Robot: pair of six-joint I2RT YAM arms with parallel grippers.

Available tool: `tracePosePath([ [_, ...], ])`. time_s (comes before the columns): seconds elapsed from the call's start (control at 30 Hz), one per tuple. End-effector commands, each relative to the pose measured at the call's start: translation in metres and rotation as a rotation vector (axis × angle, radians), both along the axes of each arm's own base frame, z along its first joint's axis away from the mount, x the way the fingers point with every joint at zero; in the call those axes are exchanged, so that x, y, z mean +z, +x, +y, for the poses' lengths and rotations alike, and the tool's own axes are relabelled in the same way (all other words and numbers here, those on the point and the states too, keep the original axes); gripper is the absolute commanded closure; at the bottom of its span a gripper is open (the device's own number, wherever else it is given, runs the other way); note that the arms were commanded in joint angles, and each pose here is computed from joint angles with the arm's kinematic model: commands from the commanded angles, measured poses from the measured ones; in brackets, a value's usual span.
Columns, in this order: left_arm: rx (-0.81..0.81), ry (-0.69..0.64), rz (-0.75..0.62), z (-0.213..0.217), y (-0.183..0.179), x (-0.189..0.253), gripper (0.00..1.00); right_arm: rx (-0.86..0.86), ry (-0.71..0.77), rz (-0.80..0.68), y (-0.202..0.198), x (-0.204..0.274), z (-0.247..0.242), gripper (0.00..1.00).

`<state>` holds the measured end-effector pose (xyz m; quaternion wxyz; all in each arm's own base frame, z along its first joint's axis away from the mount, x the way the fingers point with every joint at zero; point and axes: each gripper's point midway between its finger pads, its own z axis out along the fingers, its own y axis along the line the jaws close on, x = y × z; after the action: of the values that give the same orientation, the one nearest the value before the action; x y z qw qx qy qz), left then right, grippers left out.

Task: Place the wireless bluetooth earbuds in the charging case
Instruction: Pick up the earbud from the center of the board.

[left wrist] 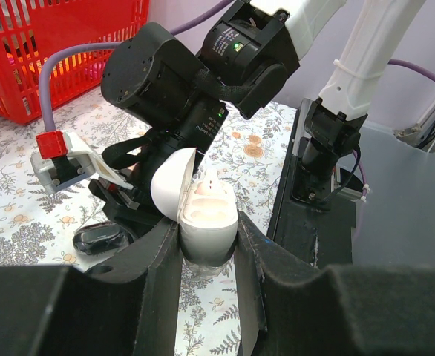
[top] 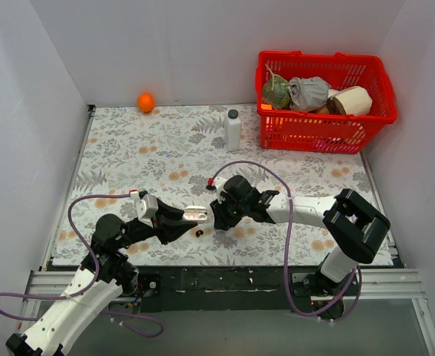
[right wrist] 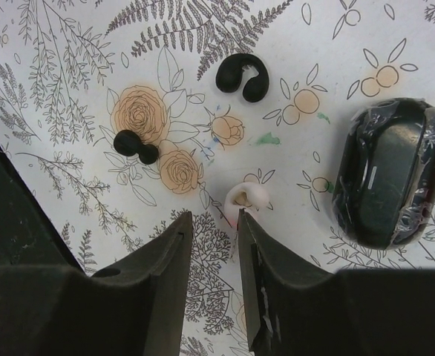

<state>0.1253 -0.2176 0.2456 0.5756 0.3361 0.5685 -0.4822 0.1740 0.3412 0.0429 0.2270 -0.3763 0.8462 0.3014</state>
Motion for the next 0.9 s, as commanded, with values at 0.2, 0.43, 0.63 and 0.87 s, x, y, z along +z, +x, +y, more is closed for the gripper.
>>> tracePosePath([
  [0.2,0.008,-0.006,-0.004,0.000,0.002,0.001,1.00,-0.061,-0.044,-0.041,0.011,-0.006,-0.007,0.61],
  [0.43,0.008,-0.008,-0.008,0.000,0.002,0.002,1.00,-0.079,-0.052,-0.058,0.016,-0.006,-0.008,0.60],
  [0.63,0.006,-0.008,-0.006,0.000,0.001,0.002,1.00,-0.085,-0.025,-0.083,0.020,0.007,-0.005,0.58],
  [0.87,0.008,-0.010,-0.008,0.000,0.002,0.002,1.00,-0.037,0.022,-0.095,0.014,0.031,0.012,0.55],
])
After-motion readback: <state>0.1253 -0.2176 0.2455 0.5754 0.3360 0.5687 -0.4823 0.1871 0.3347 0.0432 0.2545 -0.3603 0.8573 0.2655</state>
